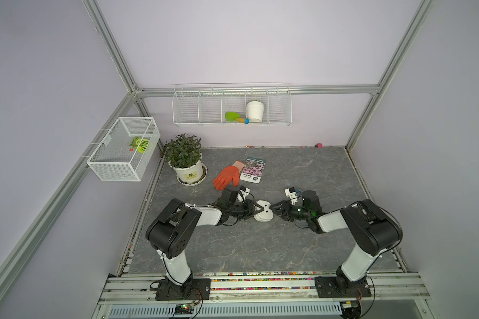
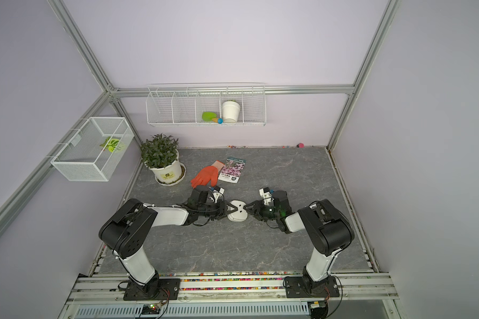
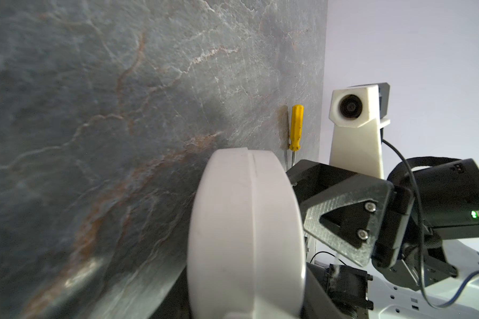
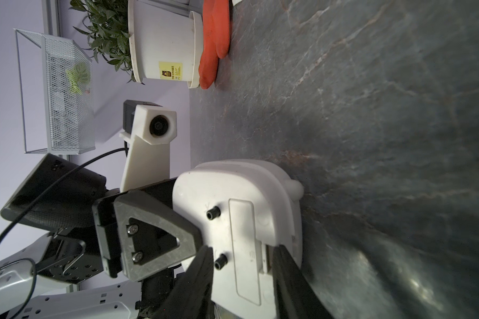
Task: Remove the battery from the alarm
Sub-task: Remove the cover from the alarm, then adjust the alarm at the center of the board.
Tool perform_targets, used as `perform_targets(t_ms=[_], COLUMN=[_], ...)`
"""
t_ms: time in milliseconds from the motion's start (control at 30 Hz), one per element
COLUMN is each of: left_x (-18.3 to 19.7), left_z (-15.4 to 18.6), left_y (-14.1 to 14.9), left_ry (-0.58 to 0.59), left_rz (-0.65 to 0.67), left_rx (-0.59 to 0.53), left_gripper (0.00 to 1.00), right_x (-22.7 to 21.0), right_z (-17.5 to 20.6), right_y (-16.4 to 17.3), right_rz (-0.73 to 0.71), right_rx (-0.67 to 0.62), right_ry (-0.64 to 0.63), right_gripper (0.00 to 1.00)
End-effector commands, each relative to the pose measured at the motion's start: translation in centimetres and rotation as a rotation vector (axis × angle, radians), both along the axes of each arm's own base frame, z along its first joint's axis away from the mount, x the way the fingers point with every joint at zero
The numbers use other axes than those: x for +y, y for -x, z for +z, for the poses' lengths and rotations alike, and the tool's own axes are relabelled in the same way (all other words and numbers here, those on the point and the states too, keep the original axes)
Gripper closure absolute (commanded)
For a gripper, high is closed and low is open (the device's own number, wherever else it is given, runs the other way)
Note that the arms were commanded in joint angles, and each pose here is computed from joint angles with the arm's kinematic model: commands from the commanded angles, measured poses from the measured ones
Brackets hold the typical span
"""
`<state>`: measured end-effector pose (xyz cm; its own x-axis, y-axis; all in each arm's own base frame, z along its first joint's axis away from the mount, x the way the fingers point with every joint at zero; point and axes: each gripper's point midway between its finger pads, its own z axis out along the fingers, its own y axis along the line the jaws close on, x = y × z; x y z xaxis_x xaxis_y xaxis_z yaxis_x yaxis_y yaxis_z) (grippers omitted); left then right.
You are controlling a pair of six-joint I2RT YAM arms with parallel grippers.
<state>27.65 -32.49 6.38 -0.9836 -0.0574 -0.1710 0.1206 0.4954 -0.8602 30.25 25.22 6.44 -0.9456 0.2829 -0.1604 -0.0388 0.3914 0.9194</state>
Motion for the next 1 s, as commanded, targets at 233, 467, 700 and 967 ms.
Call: perform_targets(t_ms=[233,467,700,967], left_x=[0.6,0.6,0.8,1.2], left_z=[-2.4,-2.4,-2.6,-3.1], left_y=[0.6,0.6,0.6,0.5], left_ry=[-0.081,-0.083,-0.094,-0.127], left_rz=[0.004,0.004,0.011,0.027], left_rx=[0.028,0.026,0.028,0.025], left_gripper=[0.67,0.67,0.66,0.59], right_x=[1.5,1.6,0.9,-2.0], right_z=[2.5,2.4,2.9,2.6], right_y=[1.3,1.1,1.0,0.9], right_rz=[0.09,0.081,0.061,-0.004], right_rx=[-0.055,-0.052,-0.073,-0.066], right_ry=[0.003,-0.005,0.033,0.093], right_gripper=[0.58,0.58,0.57,0.57])
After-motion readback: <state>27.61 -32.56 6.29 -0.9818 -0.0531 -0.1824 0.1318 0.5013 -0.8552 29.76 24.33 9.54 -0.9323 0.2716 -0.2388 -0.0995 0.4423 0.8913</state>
